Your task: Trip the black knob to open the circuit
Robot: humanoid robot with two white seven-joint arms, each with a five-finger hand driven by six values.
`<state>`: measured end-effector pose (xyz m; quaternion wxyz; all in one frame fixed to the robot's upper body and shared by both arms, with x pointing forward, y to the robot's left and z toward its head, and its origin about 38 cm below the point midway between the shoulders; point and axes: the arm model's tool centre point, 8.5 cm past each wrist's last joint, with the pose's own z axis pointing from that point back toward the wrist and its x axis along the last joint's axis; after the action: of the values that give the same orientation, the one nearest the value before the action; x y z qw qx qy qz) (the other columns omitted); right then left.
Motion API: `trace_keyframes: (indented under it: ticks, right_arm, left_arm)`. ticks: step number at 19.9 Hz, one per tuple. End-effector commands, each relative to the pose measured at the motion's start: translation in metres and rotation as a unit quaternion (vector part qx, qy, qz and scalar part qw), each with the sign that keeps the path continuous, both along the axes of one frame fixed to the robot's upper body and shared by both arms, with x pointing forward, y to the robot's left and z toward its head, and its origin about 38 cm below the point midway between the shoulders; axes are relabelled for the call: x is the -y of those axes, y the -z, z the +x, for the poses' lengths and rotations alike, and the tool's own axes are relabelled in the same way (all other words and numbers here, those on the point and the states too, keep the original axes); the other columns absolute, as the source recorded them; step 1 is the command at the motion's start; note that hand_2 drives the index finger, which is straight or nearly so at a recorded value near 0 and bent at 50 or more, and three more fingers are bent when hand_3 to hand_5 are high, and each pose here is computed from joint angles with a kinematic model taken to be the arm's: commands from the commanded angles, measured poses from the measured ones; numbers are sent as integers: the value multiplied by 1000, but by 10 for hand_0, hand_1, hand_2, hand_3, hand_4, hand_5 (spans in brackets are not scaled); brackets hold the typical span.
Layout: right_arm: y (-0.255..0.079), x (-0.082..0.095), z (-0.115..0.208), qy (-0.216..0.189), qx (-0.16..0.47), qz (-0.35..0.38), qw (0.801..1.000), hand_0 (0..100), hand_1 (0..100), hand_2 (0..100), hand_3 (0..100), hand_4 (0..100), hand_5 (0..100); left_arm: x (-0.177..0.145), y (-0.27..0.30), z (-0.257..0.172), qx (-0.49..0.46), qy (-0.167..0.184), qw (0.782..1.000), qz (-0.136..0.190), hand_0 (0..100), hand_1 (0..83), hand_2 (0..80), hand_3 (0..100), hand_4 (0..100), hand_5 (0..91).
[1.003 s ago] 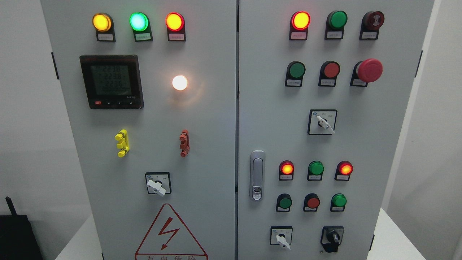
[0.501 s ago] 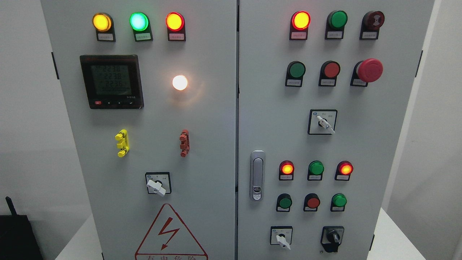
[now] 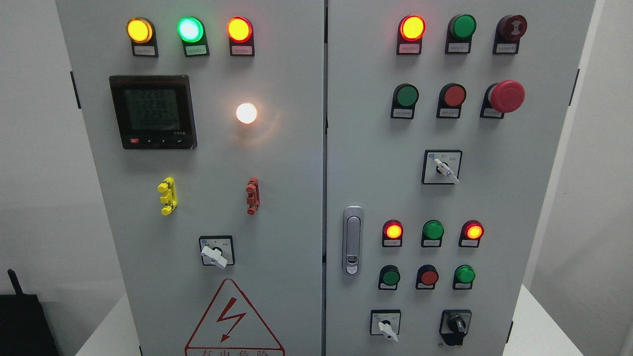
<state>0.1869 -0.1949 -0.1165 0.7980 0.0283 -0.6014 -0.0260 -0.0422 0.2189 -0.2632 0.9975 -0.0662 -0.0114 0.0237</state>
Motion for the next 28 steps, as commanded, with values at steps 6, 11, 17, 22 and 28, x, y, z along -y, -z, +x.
trace_keyframes:
  ticks: [6,11,17,22,28]
  right_arm:
    - [-103,14,54,16,147,-4,989,0,0,0,884,756,645]
    - [-131,14,62,16,169,-2,986,0,0,0,977,836,779]
    - [-155,17,68,19,193,-5,981,0,0,0,1000,941,938]
    - [-169,21,72,25,209,-6,978,0,0,0,1000,980,978]
    - [-188,25,86,27,227,-7,974,0,0,0,1000,1000,1000]
  left_arm:
    - [0,0,0,0,11,1000,-1,120,389,0,0,0,0]
    - [0,0,0,-1,11,1000,-1,120,389,0,0,0,0]
    - [0,0,0,0,11,1000,-1,120,389,0,0,0,0]
    - [0,0,0,-1,11,1000,-1,120,389,0,0,0,0]
    - [0,0,0,-1,11,1000,-1,120,389,0,0,0,0]
